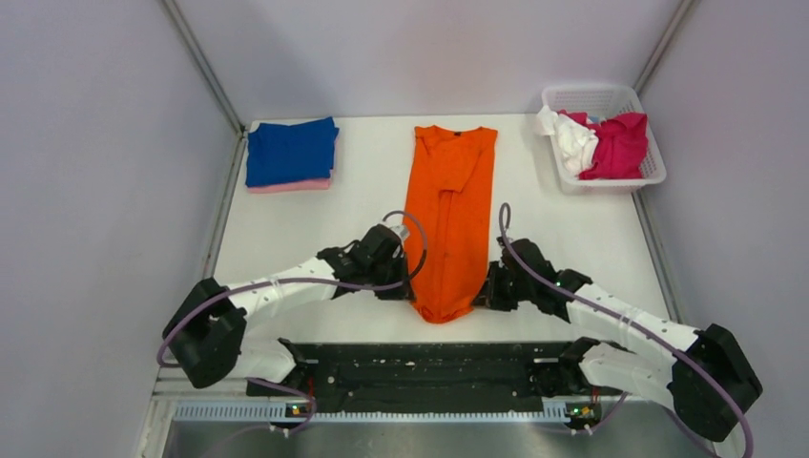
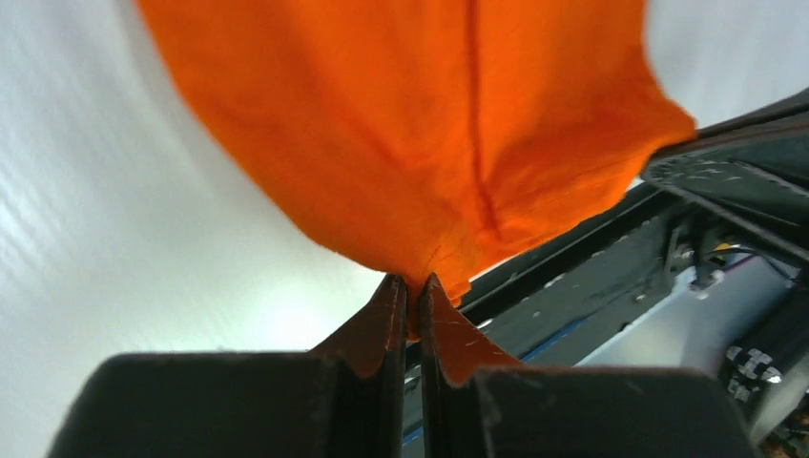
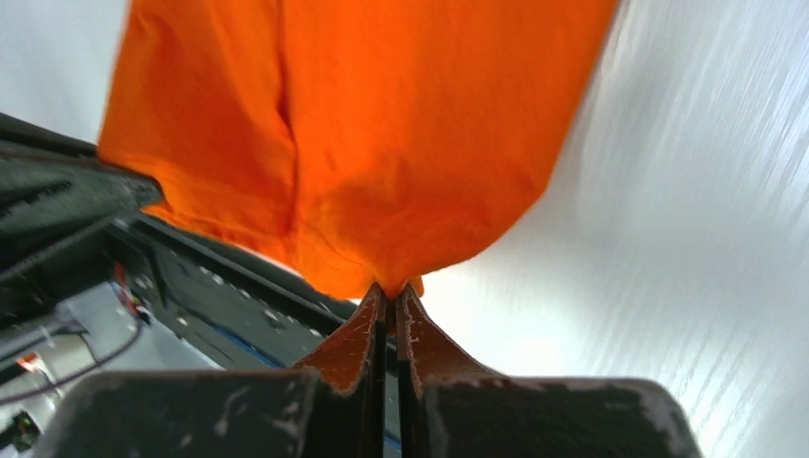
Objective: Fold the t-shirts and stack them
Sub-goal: Fold the folded rectangular tshirt in 1/3 of the way
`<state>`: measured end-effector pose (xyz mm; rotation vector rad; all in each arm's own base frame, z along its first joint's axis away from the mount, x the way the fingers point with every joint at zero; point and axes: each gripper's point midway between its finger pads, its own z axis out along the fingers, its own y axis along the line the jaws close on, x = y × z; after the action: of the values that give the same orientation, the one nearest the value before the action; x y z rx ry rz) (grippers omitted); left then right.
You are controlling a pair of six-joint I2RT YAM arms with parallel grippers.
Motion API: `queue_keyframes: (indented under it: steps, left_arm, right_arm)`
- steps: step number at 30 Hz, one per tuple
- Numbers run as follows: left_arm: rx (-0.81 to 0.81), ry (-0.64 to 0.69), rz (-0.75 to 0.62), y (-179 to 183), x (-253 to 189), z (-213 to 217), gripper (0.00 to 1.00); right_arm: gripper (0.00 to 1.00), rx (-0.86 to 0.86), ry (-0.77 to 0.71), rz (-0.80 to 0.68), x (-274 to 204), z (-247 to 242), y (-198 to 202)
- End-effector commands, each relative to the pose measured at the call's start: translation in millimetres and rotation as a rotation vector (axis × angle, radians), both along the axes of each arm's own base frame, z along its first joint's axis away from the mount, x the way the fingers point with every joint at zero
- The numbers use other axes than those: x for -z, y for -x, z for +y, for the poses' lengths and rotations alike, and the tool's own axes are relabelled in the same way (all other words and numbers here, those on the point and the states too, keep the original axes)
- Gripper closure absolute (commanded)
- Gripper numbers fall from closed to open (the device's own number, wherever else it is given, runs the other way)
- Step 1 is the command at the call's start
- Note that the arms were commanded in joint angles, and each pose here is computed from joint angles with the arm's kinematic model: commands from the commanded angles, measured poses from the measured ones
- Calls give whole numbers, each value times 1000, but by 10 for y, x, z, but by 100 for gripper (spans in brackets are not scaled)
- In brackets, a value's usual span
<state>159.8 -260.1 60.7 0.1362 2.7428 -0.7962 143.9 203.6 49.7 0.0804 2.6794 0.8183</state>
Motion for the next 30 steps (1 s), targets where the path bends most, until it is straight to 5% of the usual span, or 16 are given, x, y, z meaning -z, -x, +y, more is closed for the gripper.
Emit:
queue_keyframes:
  steps: [1,11,18,30]
  left_arm:
    - [19,46,-90,-470,-342,-247,100]
    - [-116,84,-122,-1812,-622,-215,100]
    - [-131,79,-151,-2396,-615,-144,100]
    - [-119,96,-180,-3090,-414,-193,97]
  right_arm:
    - [100,71,-87,-145,-450,102,-553]
    - [100,201,-188,-231,-793,-82,-1703]
    - [100,273,-194,-247,-775,-274,-2319]
    - [100,308,-173,-239,-507,-419,-2807]
